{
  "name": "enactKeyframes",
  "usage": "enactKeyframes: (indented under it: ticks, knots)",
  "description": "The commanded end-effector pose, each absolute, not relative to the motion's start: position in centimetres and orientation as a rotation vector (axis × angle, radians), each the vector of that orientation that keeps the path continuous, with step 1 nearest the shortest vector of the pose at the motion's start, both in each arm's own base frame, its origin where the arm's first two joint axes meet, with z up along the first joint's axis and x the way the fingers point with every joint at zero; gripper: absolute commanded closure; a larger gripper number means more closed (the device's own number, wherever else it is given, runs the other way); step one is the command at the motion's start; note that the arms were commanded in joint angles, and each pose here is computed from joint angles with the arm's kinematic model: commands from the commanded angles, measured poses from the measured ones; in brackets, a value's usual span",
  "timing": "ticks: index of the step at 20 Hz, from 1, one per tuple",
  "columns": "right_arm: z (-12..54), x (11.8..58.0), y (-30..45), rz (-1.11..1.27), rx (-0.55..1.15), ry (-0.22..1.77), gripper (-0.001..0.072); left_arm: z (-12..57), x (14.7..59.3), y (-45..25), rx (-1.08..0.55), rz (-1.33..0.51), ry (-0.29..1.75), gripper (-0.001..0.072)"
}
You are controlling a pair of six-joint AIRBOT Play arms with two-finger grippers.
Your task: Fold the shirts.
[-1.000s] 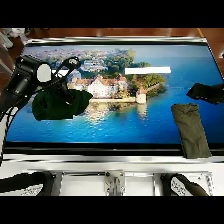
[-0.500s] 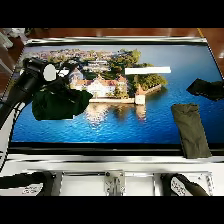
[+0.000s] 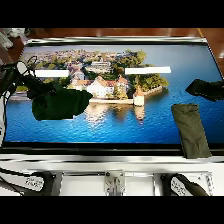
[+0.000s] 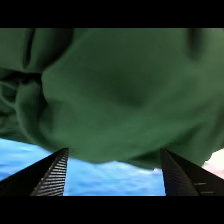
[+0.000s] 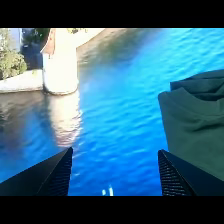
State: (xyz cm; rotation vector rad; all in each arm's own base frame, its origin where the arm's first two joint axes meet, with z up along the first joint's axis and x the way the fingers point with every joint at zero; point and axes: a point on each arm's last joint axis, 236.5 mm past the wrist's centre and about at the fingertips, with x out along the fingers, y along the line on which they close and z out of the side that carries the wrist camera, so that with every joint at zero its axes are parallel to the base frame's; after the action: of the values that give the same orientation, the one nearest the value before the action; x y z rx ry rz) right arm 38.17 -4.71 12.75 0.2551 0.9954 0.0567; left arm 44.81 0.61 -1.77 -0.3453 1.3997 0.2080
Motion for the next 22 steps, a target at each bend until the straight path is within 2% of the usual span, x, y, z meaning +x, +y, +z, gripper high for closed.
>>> enactKeyframes:
  ticks: [1, 3, 4, 5, 6, 7, 10, 12, 14, 18, 20, 22]
  knots:
    - [12.9, 38.3, -4.7, 0.058, 0.26, 0.987, 0.007, -6.3, 44.9, 0.4, -0.408, 0.18, 1.488, -0.0013]
    - [12.8, 38.6, -4.7, 0.051, 0.273, 0.984, 0.007, -8.1, 45.0, -0.5, -0.362, 0.14, 1.516, -0.0011]
    - [12.5, 38.6, -4.7, 0.044, 0.289, 0.993, 0.007, -8.7, 45.2, -0.8, -0.357, 0.137, 1.518, 0.0069]
    - [12.2, 38.6, -4.7, 0.043, 0.304, 1.003, 0.007, -9.1, 45.3, -0.9, -0.354, 0.133, 1.517, 0.0382]
    - [11.8, 38.6, -4.5, 0.046, 0.318, 1.02, 0.007, -9.2, 45.5, -0.9, -0.348, 0.127, 1.514, 0.0642]
    - [11.4, 38.6, -4.2, 0.055, 0.331, 1.033, 0.007, -8.9, 45.7, -0.8, -0.342, 0.121, 1.503, 0.0668]
    - [10.3, 38.6, -2.8, 0.108, 0.391, 1.084, 0.007, -3.3, 48.3, -2.1, -0.309, 0.05, 1.366, 0.0668]
    - [10.1, 38.8, -2.2, 0.131, 0.416, 1.089, 0.007, 5.2, 50.1, -4.8, -0.216, -0.06, 1.174, 0.0668]
    - [10.6, 39.1, -1.9, 0.143, 0.423, 1.065, 0.007, 14.7, 49.7, -8.4, -0.151, -0.162, 0.97, 0.0668]
    - [14.1, 38.6, -1.0, 0.178, 0.4, 0.965, 0.007, 31.9, 42.1, -17.4, -0.141, -0.398, 0.572, 0.0668]
    - [17.4, 37.9, -0.8, 0.172, 0.366, 0.864, 0.007, 35.7, 37.8, -21.8, -0.144, -0.53, 0.485, 0.0668]
    - [20.9, 36.6, -0.6, 0.163, 0.322, 0.764, 0.007, 35.4, 35.2, -26.1, -0.13, -0.637, 0.506, 0.0668]
